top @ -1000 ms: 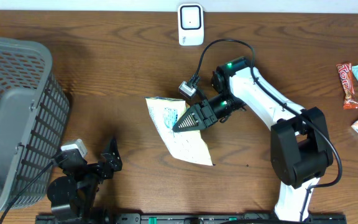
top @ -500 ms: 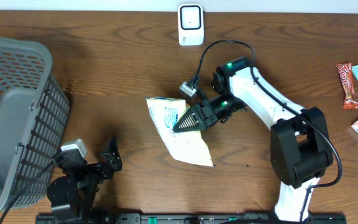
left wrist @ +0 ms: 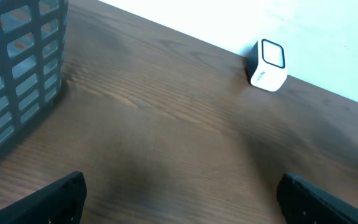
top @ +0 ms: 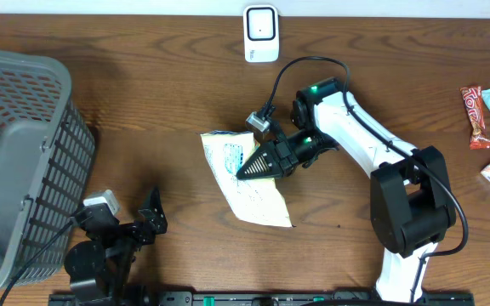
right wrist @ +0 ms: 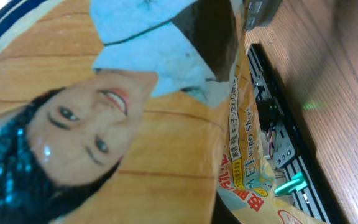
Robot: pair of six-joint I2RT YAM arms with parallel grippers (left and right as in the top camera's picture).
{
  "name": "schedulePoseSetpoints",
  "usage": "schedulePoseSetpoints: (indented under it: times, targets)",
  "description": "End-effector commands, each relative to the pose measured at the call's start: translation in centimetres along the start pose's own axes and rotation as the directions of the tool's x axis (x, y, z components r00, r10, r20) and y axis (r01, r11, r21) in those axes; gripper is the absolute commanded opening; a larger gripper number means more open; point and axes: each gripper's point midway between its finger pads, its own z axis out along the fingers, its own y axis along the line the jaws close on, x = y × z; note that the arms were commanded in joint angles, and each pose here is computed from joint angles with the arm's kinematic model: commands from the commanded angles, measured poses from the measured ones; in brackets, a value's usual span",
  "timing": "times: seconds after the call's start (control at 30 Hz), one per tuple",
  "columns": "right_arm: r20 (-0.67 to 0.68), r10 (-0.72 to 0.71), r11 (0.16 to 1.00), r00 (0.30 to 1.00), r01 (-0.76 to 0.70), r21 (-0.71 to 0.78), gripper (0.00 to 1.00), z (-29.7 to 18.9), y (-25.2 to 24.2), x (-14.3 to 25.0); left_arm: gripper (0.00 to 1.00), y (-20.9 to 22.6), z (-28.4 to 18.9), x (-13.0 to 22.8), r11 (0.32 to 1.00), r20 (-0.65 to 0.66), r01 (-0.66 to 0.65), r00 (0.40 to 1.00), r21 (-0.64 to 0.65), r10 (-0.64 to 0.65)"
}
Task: Scan the item barcode
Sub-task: 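Hold the snack bag and turn it to expose its barcode, then carry the snack bag up to the white scanner with the right gripper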
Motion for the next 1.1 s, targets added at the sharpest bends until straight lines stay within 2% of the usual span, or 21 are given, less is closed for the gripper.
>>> schedulePoseSetpoints:
  times: [0.0, 0.47, 0.57, 0.63, 0.7, 0.77, 0.93, 1.03, 1.07]
  targets:
    - [0.033, 0.004, 0.999, 0.999, -0.003, -0.044, 0.01, 0.1, 1.0, -0.7, 0.98, -0.2, 0.0, 0.0, 1.000, 0.000, 0.005, 1.000, 0.010, -0.005]
    - [0.036, -0.042, 0.998, 0.998, 0.043, -0.043, 0.01, 0.0, 0.9, -0.7, 0.98, -0.2, 0.0, 0.0, 1.000, 0.000, 0.005, 1.000, 0.010, -0.005]
    - [0.036, 0.030, 0.999, 0.999, -0.028, -0.045, 0.01, -0.1, 0.9, -0.7, 0.98, -0.2, 0.0, 0.0, 1.000, 0.000, 0.005, 1.000, 0.010, -0.005]
    - [0.038, 0.160, 0.986, 0.986, -0.158, -0.050, 0.01, -0.3, 0.9, -0.9, 0.98, -0.2, 0.0, 0.0, 1.000, 0.000, 0.005, 1.000, 0.010, -0.005]
    - [0.042, 0.348, 0.937, 0.937, -0.345, -0.061, 0.01, -0.9, 0.9, -1.1, 0.98, -0.2, 0.0, 0.0, 1.000, 0.000, 0.005, 1.000, 0.010, -0.005]
    - [0.055, 0.510, 0.859, 0.858, -0.506, -0.080, 0.01, -1.8, 0.8, -1.5, 0.97, -0.2, 0.0, 0.0, 1.000, 0.000, 0.005, 1.000, 0.010, -0.005]
    - [0.087, 0.669, 0.742, 0.738, -0.658, -0.127, 0.01, -4.0, 0.7, -2.3, 0.98, -0.2, 0.0, 0.0, 1.000, 0.000, 0.005, 1.000, 0.010, -0.005]
    - [0.097, 0.674, 0.738, 0.733, -0.661, -0.136, 0.01, -4.5, 0.6, -2.4, 0.98, -0.2, 0.0, 0.0, 1.000, 0.000, 0.005, 1.000, 0.010, -0.005]
    - [0.104, 0.639, 0.768, 0.762, -0.627, -0.132, 0.01, -4.6, 0.5, -2.5, 0.98, -0.2, 0.0, 0.0, 1.000, 0.000, 0.005, 1.000, 0.010, -0.005]
